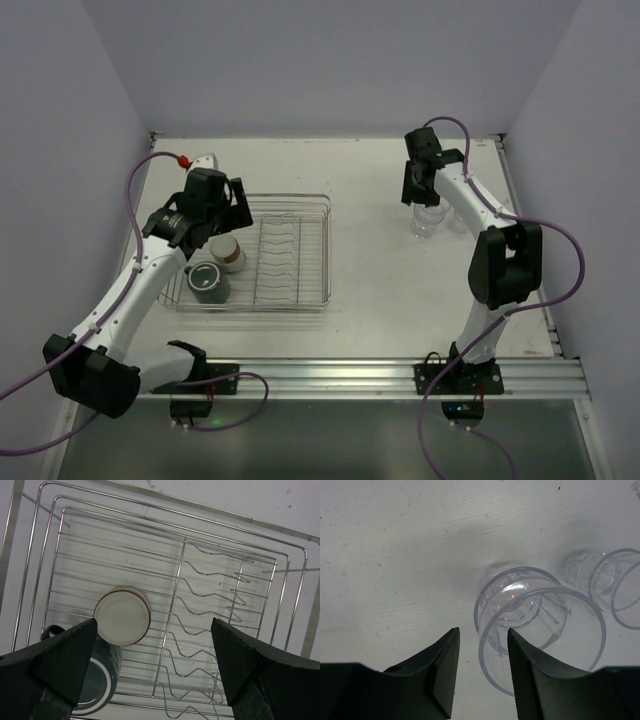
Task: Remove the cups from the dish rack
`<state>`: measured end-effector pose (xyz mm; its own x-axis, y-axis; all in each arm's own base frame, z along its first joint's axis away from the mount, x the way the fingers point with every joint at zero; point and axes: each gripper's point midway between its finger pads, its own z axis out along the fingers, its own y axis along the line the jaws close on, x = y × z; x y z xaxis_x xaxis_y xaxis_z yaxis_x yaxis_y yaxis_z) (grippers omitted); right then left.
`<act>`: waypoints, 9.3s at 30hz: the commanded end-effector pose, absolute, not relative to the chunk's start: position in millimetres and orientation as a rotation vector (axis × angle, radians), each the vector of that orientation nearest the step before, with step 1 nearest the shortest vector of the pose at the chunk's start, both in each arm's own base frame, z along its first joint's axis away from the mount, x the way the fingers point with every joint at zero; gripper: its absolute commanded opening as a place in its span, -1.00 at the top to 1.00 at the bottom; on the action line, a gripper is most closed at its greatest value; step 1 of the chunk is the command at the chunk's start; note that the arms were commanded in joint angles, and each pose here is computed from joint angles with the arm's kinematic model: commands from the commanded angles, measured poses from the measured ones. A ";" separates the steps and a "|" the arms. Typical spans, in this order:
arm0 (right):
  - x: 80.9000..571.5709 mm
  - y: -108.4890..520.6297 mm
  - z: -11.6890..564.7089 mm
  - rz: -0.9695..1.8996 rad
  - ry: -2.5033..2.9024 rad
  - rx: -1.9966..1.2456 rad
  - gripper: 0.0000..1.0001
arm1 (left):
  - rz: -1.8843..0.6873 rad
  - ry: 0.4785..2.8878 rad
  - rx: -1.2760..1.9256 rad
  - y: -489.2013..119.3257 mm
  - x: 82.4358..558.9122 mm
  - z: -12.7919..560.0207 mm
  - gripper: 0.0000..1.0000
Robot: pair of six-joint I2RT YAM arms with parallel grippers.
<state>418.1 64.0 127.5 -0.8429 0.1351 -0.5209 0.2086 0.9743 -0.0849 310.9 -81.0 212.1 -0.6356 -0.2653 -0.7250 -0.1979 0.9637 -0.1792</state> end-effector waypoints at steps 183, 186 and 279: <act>299.1 72.9 247.4 0.066 2.319 0.274 1.00 | -0.464 2.088 -0.252 -94.4 323.0 279.4 -1.00; 287.9 44.3 215.3 -0.104 2.351 0.378 1.00 | -0.485 2.086 -0.238 -99.1 327.3 279.4 -1.00; 329.2 42.3 180.2 -0.118 2.372 0.427 -0.82 | 0.101 2.487 -0.623 -20.2 246.2 197.4 -1.00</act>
<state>325.6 41.5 155.4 -0.7420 0.2653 -0.6156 0.3356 0.9420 0.0015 260.1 -29.0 188.8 -0.7507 -0.3557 -0.5567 -0.3775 0.9225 -0.0803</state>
